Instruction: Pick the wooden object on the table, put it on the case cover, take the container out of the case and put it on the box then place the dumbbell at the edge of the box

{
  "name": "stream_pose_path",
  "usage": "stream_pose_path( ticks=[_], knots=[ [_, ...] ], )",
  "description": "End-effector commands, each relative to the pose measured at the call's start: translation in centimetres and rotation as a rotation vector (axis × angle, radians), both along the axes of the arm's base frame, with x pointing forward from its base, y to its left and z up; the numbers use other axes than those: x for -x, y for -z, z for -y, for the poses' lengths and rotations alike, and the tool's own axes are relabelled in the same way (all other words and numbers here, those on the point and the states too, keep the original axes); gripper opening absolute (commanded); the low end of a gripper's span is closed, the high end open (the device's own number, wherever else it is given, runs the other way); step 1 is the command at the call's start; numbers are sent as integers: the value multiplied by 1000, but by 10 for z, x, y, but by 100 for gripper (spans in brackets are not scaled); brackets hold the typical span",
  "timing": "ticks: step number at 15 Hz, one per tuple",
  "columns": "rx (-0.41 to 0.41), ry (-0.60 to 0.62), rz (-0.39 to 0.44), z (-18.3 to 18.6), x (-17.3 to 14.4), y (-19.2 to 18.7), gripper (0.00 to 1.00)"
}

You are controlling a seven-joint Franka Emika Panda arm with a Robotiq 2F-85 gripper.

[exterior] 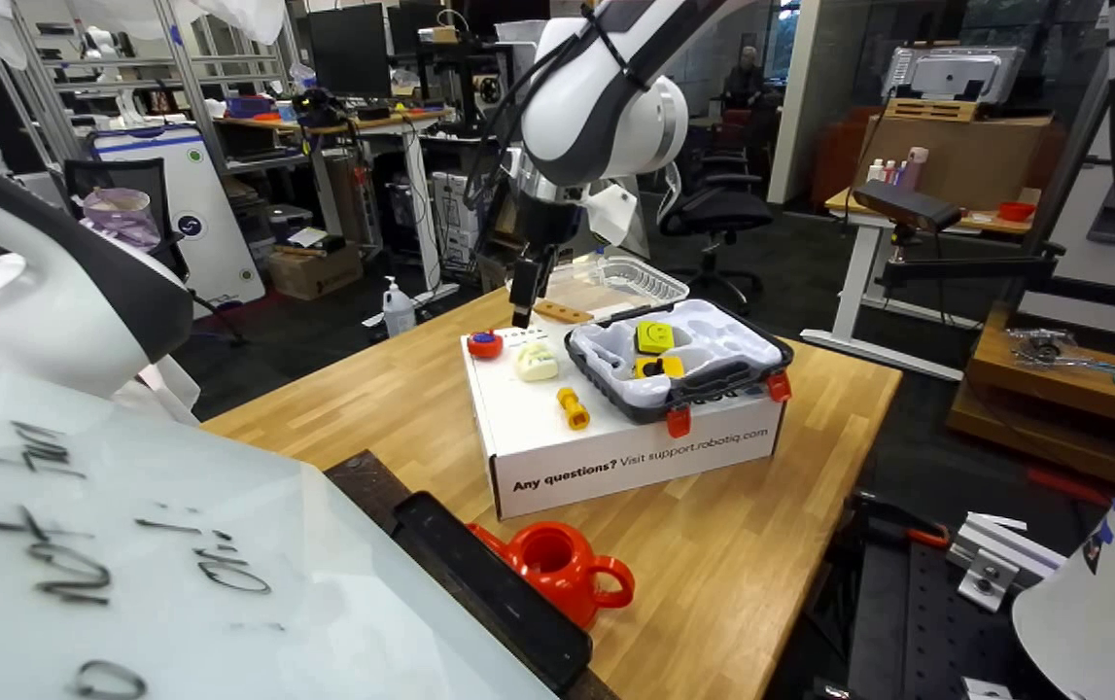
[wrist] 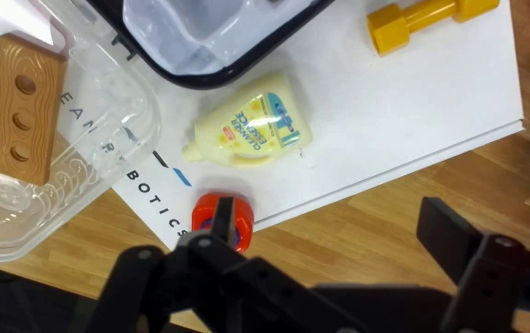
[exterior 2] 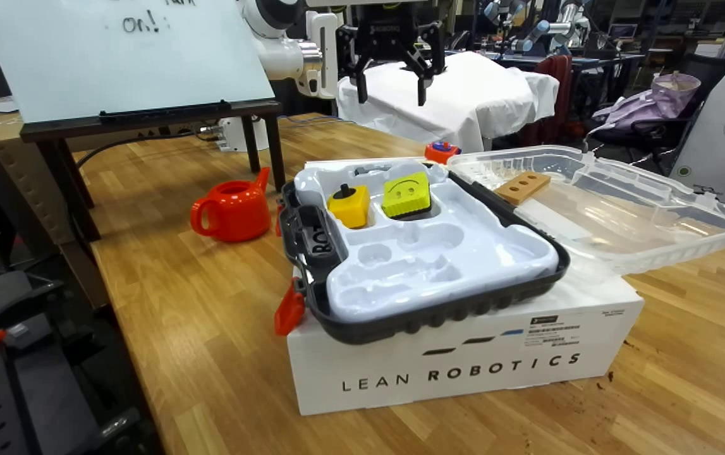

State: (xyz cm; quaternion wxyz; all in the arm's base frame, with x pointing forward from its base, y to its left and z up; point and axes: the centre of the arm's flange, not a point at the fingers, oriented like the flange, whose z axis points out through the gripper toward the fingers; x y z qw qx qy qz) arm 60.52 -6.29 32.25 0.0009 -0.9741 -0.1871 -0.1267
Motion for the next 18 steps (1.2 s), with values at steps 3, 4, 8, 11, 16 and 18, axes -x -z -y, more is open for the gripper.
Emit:
stream_pose_path(
  ticks=[3,4,8,11,16,18],
  knots=[
    [-9,-20,-28,-4,18,3,100],
    [-8,-20,-33,-4,19,5,100],
    [-4,-12,-46,-5,21,12,100],
    [5,-8,-59,-4,21,19,100],
    [4,-8,-106,-6,26,32,100],
    [12,7,-126,-8,27,38,100]
  ],
)
